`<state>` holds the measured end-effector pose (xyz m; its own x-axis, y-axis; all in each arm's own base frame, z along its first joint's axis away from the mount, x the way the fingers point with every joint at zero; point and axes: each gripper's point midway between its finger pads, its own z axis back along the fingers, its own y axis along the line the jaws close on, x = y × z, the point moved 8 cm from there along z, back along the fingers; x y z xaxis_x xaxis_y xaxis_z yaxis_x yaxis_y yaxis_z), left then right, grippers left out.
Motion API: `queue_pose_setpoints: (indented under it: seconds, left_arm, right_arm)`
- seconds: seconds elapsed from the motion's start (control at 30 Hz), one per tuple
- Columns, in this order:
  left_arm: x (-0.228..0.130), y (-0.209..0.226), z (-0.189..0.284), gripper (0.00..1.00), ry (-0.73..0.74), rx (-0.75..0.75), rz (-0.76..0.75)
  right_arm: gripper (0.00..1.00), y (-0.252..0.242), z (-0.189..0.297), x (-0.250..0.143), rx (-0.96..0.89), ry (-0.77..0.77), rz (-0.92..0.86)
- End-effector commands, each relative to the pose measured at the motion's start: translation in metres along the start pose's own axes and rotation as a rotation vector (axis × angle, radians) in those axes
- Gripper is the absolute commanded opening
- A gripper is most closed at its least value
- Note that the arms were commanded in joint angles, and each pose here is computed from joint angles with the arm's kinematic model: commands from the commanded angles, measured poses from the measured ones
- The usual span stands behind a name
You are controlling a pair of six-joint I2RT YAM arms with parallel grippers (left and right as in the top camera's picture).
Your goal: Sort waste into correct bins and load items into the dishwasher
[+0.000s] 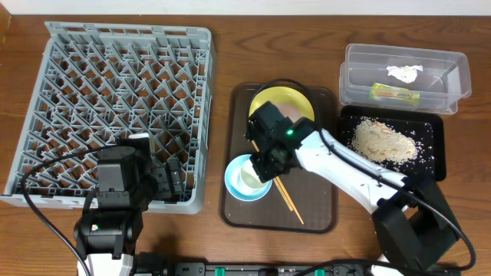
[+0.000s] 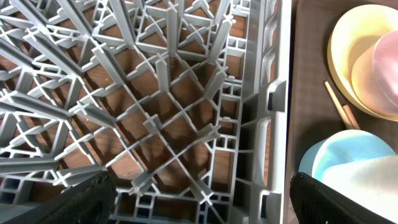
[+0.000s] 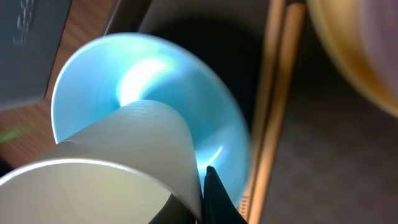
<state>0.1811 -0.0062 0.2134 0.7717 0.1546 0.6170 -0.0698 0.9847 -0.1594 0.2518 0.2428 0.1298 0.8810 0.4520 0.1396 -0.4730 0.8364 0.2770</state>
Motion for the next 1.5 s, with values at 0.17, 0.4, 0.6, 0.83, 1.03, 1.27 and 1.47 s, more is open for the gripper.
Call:
queue_pose_setpoints:
  seconds: [0.17,0.4,0.6,0.83,1.03,1.27,1.47]
  left_arm:
    - [0.013,-0.026,0.008,0.91,-0.043,-0.266,-0.013]
    - [0.037,-0.053,0.010,0.91,-0.099,-0.562,0.043]
    - [0.062,-0.085,0.012,0.91,-0.128,-1.021,-0.109]
    - [0.085,-0.093,0.009,0.91,-0.169,-1.151,-0.112]
    - [0.092,-0.097,0.016,0.91,-0.224,-1.184,-0.161]
    - [0.090,-0.118,0.026,0.91,-0.219,-1.259,-0.208]
    - [0.087,-0.137,0.037,0.87,-0.245,-1.330,-0.286]
  right_arm:
    - [0.01,-0.030,0.115,0.041,0.139,-0.372,-0.098]
    - [0.01,-0.047,0.144,0.051,0.475,-0.457,-0.093]
    - [0.01,-0.032,0.153,0.062,0.746,-0.473,0.026]
    - [0.01,-0.021,0.165,0.060,0.911,-0.472,0.134]
    - [0.01,-0.016,0.171,0.058,0.991,-0.461,0.182]
    - [0.01,-0.014,0.173,0.057,1.015,-0.457,0.194]
    - [0.01,-0.013,0.175,0.057,1.033,-0.456,0.207]
